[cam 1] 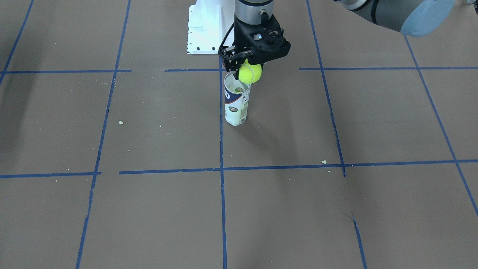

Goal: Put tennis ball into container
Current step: 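Lift the ball with the left gripper and carry it over the clear cup, then open the left gripper to drop the ball into the cup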

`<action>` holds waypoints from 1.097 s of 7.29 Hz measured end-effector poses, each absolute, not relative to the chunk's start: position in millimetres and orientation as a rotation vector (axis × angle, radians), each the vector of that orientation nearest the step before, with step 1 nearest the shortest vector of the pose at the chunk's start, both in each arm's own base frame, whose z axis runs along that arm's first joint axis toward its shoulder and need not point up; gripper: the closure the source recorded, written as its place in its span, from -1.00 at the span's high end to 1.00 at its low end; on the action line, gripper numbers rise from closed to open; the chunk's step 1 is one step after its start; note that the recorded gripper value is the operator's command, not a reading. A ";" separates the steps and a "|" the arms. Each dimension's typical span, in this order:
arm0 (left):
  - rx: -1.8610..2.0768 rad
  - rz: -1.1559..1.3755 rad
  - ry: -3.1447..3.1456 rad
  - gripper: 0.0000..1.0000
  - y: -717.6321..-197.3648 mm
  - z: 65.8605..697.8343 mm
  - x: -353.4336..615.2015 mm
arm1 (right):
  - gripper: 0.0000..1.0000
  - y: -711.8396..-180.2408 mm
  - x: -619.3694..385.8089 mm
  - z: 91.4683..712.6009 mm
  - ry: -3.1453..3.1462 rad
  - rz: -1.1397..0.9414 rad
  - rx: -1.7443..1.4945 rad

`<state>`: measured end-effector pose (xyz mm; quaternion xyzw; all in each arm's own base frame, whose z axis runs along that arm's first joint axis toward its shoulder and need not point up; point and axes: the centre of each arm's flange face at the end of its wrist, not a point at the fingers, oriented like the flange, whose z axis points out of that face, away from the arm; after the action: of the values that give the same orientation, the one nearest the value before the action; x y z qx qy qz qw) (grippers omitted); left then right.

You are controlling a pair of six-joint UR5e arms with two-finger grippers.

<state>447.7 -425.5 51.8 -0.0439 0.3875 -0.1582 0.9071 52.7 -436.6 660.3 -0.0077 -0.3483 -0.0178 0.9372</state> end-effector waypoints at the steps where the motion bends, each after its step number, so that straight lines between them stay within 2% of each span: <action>1: -0.092 -0.324 0.800 -0.08 -425.7 52.5 452.1 | 1.00 -436.6 52.7 660.3 -0.712 -0.036 -0.016; 2: -0.092 -0.322 0.802 0.31 -427.0 53.5 456.0 | 1.00 -436.5 52.7 660.4 -0.712 -0.036 -0.016; 3: -0.092 -0.322 0.803 0.88 -427.8 54.0 457.8 | 1.00 -436.4 52.7 660.6 -0.712 -0.036 -0.016; 4: -0.091 -0.321 0.805 1.00 -427.8 53.8 458.3 | 1.00 -436.4 52.7 660.7 -0.712 -0.036 -0.017; 8: -0.090 -0.320 0.806 1.00 -427.0 54.3 457.4 | 1.00 -436.3 52.7 660.9 -0.712 -0.036 -0.017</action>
<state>457.4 -427.0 54.3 -0.0436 0.3904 -0.1548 0.9065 52.7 -436.3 660.9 -0.0083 -0.3483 -0.0176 0.9372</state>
